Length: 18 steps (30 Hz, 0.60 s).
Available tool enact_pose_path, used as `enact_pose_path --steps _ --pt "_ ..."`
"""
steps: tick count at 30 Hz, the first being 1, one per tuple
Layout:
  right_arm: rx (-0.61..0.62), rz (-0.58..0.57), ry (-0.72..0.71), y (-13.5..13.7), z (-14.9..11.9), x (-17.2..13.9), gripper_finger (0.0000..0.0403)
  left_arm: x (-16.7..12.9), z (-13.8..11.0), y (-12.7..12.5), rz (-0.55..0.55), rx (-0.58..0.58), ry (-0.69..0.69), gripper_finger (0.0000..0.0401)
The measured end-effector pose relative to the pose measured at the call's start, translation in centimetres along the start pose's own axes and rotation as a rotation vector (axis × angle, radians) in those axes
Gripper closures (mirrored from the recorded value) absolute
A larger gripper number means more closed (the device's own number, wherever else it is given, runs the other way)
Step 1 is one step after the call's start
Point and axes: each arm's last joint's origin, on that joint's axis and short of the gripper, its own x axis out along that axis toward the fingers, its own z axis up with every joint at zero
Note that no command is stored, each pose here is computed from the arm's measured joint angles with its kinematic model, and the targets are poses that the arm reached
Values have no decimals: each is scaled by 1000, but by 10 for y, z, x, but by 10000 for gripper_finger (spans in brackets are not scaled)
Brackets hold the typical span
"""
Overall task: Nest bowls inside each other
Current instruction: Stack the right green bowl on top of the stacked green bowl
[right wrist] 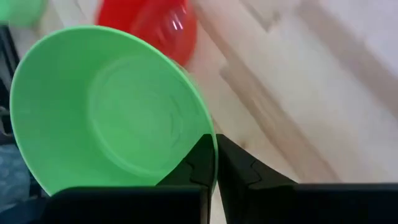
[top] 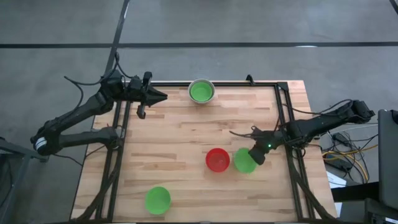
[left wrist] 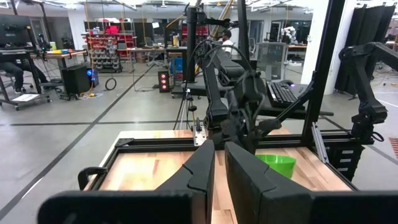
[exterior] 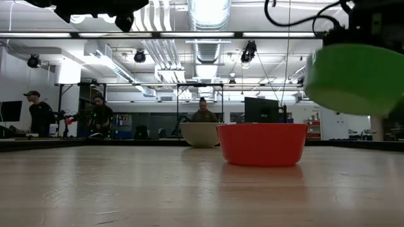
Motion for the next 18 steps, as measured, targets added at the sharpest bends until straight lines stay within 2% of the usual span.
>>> enact_pose_path --steps 18 --pt "-79 -5 -210 3 44 -35 394 0 0 0 0 0 0 357"
